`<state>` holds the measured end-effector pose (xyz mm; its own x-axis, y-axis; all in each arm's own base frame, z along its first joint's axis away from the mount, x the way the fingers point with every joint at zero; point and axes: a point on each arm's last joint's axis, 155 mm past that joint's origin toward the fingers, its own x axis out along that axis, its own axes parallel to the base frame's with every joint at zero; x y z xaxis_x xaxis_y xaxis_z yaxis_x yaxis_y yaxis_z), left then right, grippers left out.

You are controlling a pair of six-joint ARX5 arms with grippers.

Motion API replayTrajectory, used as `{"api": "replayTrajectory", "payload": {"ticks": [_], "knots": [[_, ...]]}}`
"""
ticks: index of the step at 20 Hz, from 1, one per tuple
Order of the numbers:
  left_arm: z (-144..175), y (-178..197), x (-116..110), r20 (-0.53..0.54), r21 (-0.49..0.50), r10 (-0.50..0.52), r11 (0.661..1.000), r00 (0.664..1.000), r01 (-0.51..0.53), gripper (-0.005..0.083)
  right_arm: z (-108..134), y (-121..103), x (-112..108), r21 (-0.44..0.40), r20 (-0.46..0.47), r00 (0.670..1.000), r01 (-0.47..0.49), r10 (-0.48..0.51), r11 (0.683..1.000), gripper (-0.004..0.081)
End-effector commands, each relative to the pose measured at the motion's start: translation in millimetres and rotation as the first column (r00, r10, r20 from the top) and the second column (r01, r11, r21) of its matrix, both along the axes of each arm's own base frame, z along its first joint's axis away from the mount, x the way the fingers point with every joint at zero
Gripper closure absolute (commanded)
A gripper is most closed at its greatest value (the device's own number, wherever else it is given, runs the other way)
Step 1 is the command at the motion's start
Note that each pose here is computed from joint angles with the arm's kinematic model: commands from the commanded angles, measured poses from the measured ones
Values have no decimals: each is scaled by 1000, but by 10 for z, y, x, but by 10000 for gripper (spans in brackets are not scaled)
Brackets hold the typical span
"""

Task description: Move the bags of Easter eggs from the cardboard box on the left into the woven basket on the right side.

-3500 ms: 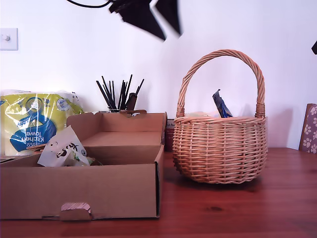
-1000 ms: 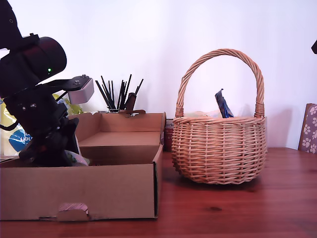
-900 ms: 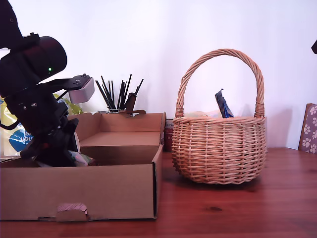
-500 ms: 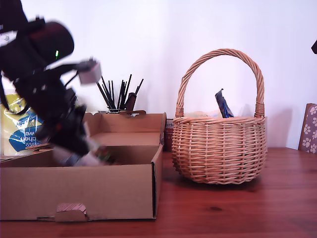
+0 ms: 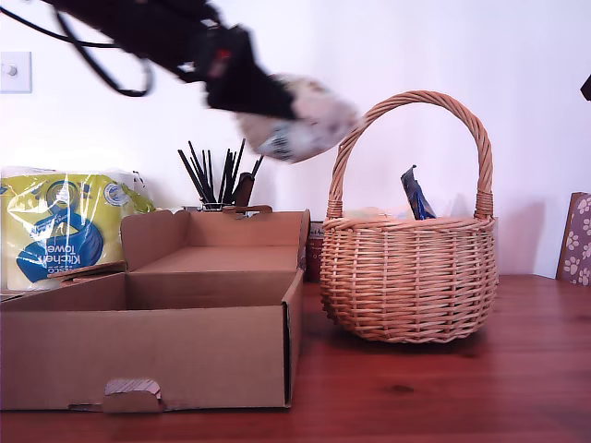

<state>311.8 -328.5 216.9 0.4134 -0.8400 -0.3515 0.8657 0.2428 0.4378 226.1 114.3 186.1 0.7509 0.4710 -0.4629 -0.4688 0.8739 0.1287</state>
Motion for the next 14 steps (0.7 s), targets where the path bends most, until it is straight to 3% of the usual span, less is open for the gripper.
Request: {"api": "replayTrajectory", "payload": {"ticks": [1, 7, 14], "knots": [[-9, -162, 45, -2, -53, -7, 999, 1000, 7, 712, 21, 7, 2, 3, 6, 1000, -2, 2, 1000, 782], [88, -673, 131, 37, -138, -39, 989, 999, 44, 712, 15, 6, -2, 2, 3, 1000, -2, 2, 1000, 782], [-40, -1040, 554, 34, -128, -3, 992, 999, 7, 712, 13, 5, -2, 1, 2, 1000, -2, 2, 1000, 782]]}}
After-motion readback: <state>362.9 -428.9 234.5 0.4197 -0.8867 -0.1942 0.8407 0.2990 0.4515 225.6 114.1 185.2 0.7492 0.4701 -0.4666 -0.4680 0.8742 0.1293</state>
